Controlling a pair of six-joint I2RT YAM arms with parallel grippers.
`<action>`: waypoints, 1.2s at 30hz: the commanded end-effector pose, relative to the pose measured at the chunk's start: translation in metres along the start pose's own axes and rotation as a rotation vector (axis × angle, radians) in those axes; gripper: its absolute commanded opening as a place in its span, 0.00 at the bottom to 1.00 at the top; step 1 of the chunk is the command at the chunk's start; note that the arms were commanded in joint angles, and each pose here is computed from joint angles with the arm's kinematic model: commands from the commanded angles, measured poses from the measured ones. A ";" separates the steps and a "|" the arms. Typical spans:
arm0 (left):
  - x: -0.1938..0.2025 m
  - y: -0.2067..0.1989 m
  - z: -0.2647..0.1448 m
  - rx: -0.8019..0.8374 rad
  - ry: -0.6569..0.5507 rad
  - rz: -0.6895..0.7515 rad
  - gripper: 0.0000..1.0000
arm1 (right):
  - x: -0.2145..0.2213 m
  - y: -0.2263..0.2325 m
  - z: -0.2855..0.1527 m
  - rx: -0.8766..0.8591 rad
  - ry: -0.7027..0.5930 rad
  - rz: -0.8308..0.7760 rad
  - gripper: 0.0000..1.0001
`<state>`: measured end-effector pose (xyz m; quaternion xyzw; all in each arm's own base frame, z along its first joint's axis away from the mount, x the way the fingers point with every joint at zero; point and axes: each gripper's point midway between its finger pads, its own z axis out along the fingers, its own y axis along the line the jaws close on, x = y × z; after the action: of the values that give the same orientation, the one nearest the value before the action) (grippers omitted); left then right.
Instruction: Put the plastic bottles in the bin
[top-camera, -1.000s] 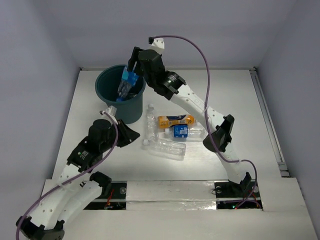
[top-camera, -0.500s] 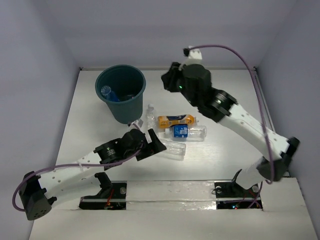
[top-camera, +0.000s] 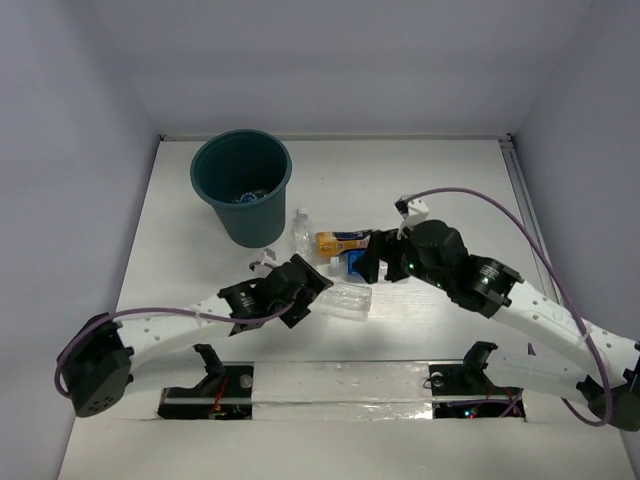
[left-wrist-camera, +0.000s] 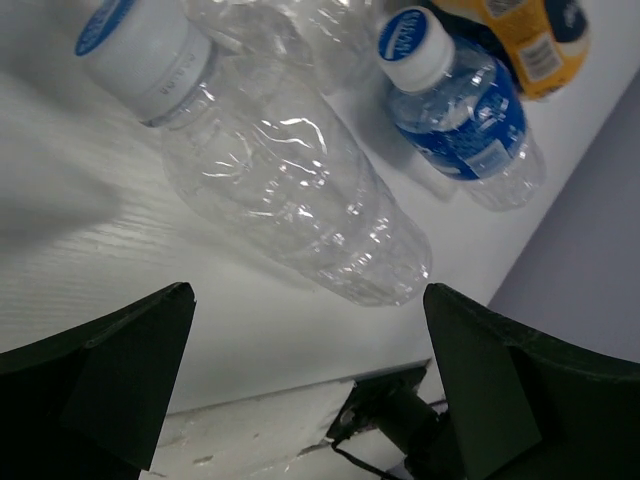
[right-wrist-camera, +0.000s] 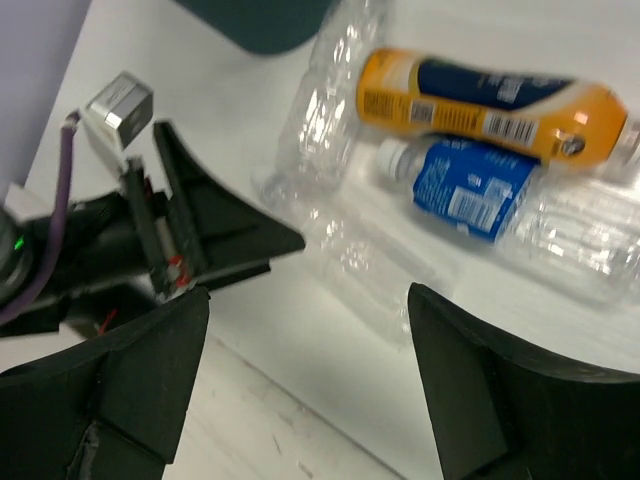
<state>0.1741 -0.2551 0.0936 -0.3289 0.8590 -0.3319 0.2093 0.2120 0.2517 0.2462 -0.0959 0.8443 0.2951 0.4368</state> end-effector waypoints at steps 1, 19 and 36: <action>-0.005 -0.014 0.014 -0.013 -0.058 -0.089 0.99 | 0.014 0.017 -0.020 -0.131 0.036 0.025 0.86; 0.016 0.029 0.050 -0.284 -0.130 -0.128 0.93 | 0.068 0.004 -0.046 -0.220 0.139 0.000 0.90; 0.065 0.050 -0.015 -0.291 -0.058 0.118 0.47 | 0.036 0.026 0.016 -0.134 0.131 0.097 0.76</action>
<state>0.0895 -0.2841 0.0364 -0.2984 0.9239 -0.1875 0.1491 0.1653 0.2612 0.1832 -0.1388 0.8791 0.3322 0.3123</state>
